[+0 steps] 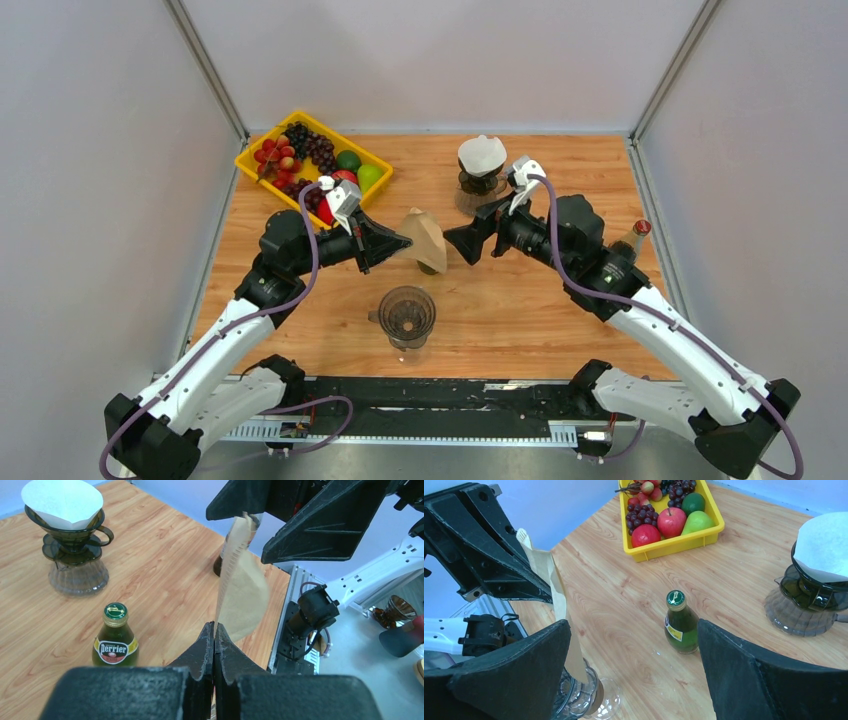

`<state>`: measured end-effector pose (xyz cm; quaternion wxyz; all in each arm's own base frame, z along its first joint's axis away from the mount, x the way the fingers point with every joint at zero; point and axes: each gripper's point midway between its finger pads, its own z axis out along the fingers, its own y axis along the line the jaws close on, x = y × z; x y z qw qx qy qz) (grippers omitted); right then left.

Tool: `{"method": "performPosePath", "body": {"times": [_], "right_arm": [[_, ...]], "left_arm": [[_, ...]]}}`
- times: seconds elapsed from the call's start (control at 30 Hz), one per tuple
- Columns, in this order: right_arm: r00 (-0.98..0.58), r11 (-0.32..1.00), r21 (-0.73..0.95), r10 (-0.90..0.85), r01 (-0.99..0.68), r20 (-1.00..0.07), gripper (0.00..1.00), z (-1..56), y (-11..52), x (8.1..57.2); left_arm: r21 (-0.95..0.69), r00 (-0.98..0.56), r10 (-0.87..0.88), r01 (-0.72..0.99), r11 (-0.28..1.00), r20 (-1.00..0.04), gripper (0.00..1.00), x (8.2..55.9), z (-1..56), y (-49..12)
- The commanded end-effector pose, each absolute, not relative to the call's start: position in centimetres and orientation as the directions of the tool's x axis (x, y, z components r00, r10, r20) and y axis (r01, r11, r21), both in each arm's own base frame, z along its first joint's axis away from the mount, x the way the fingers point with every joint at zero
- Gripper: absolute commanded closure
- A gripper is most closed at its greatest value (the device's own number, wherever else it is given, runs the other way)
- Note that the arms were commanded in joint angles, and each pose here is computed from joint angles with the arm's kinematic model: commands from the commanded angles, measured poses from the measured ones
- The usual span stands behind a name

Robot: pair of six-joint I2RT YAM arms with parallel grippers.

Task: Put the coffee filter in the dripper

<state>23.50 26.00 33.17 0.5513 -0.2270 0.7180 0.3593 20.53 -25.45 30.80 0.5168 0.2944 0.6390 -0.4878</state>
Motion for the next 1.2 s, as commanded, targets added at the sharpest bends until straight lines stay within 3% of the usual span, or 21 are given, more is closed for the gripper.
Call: {"method": "performPosePath", "body": {"times": [0.0,0.23,0.5,0.67,1.17], "right_arm": [[-0.241,0.601,0.274,0.138,-0.751,-0.961,0.00,36.5,26.5,23.4],[-0.243,0.586,0.278,0.140,-0.761,-0.960,0.00,36.8,27.0,23.4],[-0.180,0.765,0.250,0.177,-0.593,-0.968,0.00,36.6,23.6,26.5],[-0.201,0.705,0.234,0.131,-0.669,-0.971,0.00,35.5,24.6,25.0],[-0.238,0.693,0.222,0.075,-0.686,-0.968,0.00,33.7,25.5,25.2]], "left_arm": [[-0.296,-0.262,-0.143,0.896,0.332,-0.954,1.00,20.2,32.2,-25.5],[-0.297,-0.264,-0.140,0.896,0.330,-0.954,1.00,20.1,32.2,-25.5],[-0.284,-0.252,-0.138,0.905,0.318,-0.958,1.00,19.8,32.3,-25.5],[-0.282,-0.249,-0.139,0.905,0.320,-0.958,1.00,19.8,32.5,-25.4],[-0.278,-0.244,-0.143,0.907,0.317,-0.959,1.00,19.7,32.8,-25.4]]}}
